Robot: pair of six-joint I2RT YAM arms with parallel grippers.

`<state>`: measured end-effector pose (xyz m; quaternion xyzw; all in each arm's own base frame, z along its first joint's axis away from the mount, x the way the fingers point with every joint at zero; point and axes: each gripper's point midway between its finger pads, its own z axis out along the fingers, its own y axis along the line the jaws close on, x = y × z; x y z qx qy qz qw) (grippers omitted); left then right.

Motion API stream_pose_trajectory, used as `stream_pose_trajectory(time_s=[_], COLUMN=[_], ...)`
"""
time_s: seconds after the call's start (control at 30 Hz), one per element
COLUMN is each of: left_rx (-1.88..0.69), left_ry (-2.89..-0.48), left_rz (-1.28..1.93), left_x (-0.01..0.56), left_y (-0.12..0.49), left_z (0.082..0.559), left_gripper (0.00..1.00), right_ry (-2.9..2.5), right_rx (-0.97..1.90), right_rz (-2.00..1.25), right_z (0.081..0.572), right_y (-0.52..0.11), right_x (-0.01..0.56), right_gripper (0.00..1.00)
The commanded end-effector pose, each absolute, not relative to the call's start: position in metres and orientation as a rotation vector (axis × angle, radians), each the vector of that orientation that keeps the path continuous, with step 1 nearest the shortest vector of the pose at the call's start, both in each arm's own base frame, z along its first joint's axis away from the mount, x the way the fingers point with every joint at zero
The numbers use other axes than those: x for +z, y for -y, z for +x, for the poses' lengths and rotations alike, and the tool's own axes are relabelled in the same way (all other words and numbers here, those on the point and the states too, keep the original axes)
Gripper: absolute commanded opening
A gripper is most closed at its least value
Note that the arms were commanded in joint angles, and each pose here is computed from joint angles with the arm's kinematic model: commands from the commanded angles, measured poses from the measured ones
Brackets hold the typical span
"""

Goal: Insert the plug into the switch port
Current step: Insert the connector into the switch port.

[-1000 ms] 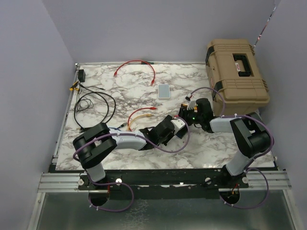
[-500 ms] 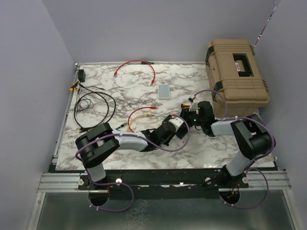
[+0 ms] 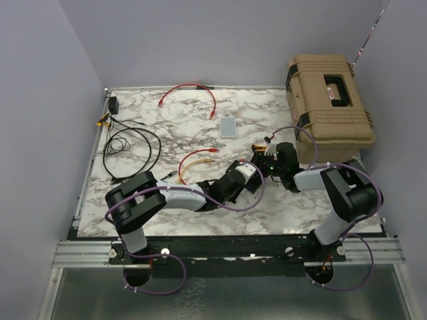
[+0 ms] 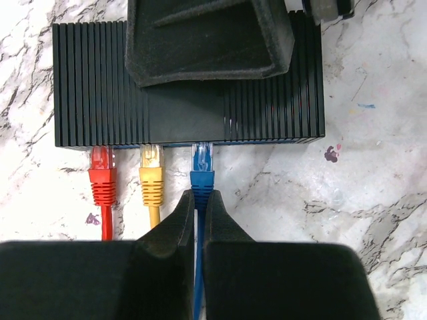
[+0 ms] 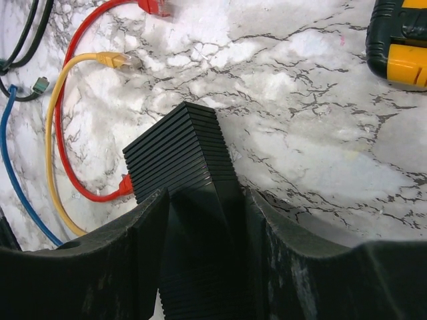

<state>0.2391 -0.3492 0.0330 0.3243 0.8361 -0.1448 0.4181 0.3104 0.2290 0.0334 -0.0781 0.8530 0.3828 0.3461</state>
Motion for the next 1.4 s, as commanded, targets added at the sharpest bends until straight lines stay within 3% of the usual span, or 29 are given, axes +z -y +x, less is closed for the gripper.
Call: stream_pose_trajectory(time_s=[0.0, 0.4, 0.73, 1.03, 1.37], left_rx=[-0.587, -0.504, -0.616, -0.618, -0.558], left_ry=[-1.736, -1.815, -1.679, -1.629, -1.732], left_rz=[0.548, 0.425, 0.520, 0.608, 0.631], left_x=[0.160, 0.135, 0.178, 0.179, 0.134], left_y=[0.409, 0.387, 0.417, 0.419, 0.388], left_z=[0.287, 0.303, 0.306, 0.312, 0.297], left_gripper=[0.00, 0.00, 0.00, 0.00, 0.00], right_ry=[-2.454, -2.441, -2.474, -2.486, -2.497], right_rx=[1.254, 1.231, 1.280, 1.299, 0.979], right_rz=[-0.245, -0.153, -0.221, -0.321, -0.210], right_z=[0.226, 0.228, 0.210, 0.195, 0.236], right_y=[-0.253, -0.249, -0.267, -0.275, -0.248], right_x=[0.008, 0.011, 0.005, 0.007, 0.008], right_gripper=[0.51, 0.51, 0.51, 0.51, 0.59])
